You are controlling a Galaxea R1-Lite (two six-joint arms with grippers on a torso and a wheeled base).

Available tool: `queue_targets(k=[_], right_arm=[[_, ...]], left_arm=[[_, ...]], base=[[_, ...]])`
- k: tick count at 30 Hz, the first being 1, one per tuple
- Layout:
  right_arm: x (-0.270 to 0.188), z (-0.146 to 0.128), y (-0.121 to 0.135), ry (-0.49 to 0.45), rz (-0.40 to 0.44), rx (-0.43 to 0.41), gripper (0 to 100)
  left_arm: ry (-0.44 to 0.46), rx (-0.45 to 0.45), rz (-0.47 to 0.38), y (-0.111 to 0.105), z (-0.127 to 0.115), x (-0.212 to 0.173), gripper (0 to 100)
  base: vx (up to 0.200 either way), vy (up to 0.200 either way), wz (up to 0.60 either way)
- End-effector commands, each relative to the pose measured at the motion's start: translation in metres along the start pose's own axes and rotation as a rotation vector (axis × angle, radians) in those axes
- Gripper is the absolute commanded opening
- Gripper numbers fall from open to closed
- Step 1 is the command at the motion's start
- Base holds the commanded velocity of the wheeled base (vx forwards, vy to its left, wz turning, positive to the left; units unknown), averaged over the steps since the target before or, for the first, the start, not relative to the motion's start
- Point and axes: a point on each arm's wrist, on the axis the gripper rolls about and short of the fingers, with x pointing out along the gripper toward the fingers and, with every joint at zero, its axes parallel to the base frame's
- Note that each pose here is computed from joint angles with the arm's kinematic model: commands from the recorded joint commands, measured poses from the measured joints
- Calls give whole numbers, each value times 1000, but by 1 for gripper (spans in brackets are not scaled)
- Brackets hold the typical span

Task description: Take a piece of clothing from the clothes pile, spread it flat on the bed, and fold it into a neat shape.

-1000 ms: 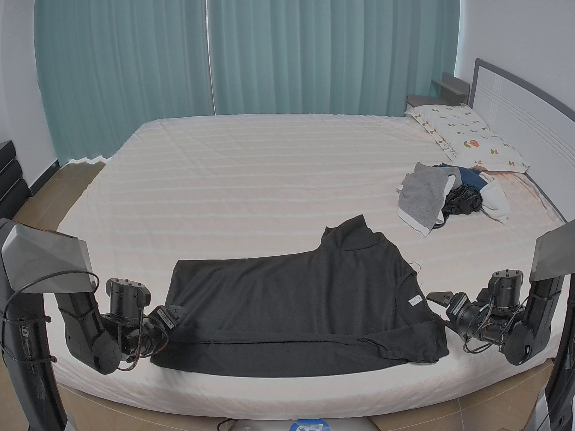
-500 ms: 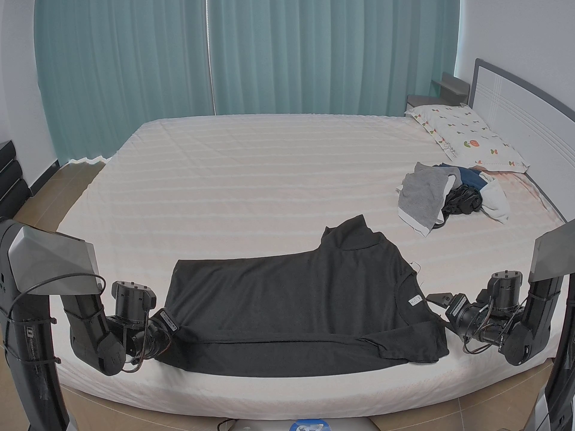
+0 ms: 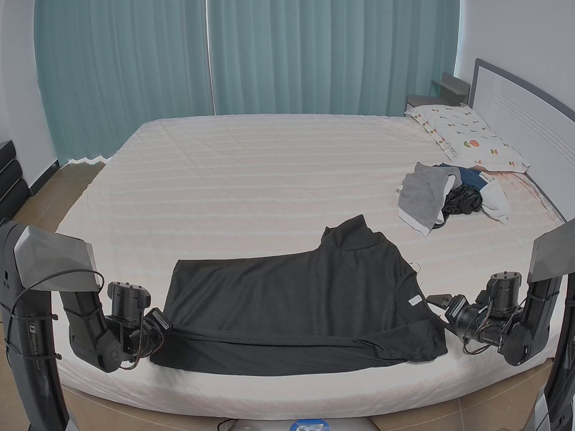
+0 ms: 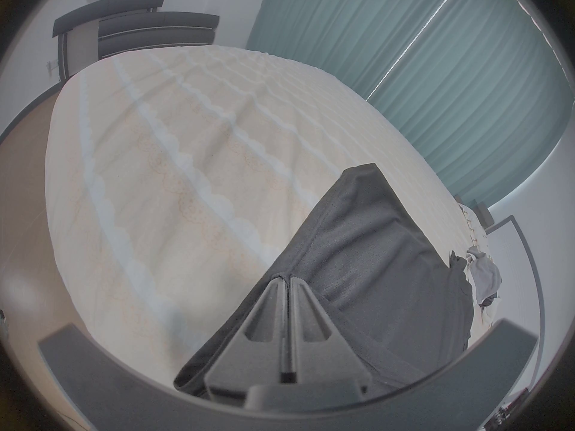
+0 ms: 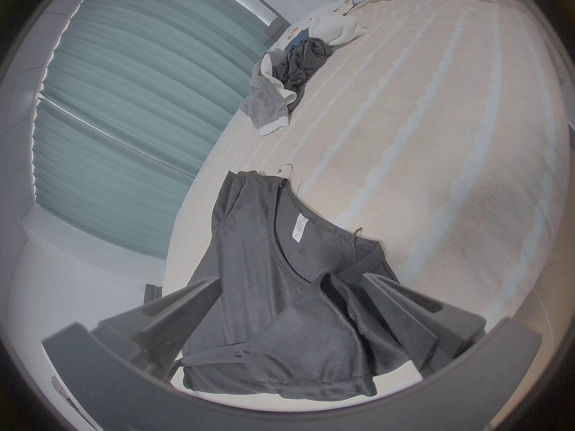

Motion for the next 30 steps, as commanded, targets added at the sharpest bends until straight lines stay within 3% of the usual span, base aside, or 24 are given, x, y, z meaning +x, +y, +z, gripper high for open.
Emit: queue_targets(k=[1, 7, 13, 16, 20, 30], right_arm=[[0, -1, -1, 3, -2, 2, 100], [5, 3, -3, -7, -4, -3, 100], [13, 8, 1, 0, 28, -67, 100], [28, 7, -2, 48, 66, -107, 100], [46, 12, -8, 64, 52, -194, 100], [54, 10, -11, 148, 104, -229, 100]], left_arm=[[-13, -17, -2, 0, 4, 5, 0], [-8, -21, -5, 0, 4, 7, 0], [-6, -24, -10, 0, 5, 6, 0], [-14, -29, -26, -2, 4, 5, 0], [-22, -35, -39, -3, 4, 4, 0], [-22, -35, -39, -3, 4, 4, 0]], base=[[0, 0, 0], [0, 0, 0], [0, 0, 0], [0, 0, 0], [0, 0, 0], [0, 0, 0]])
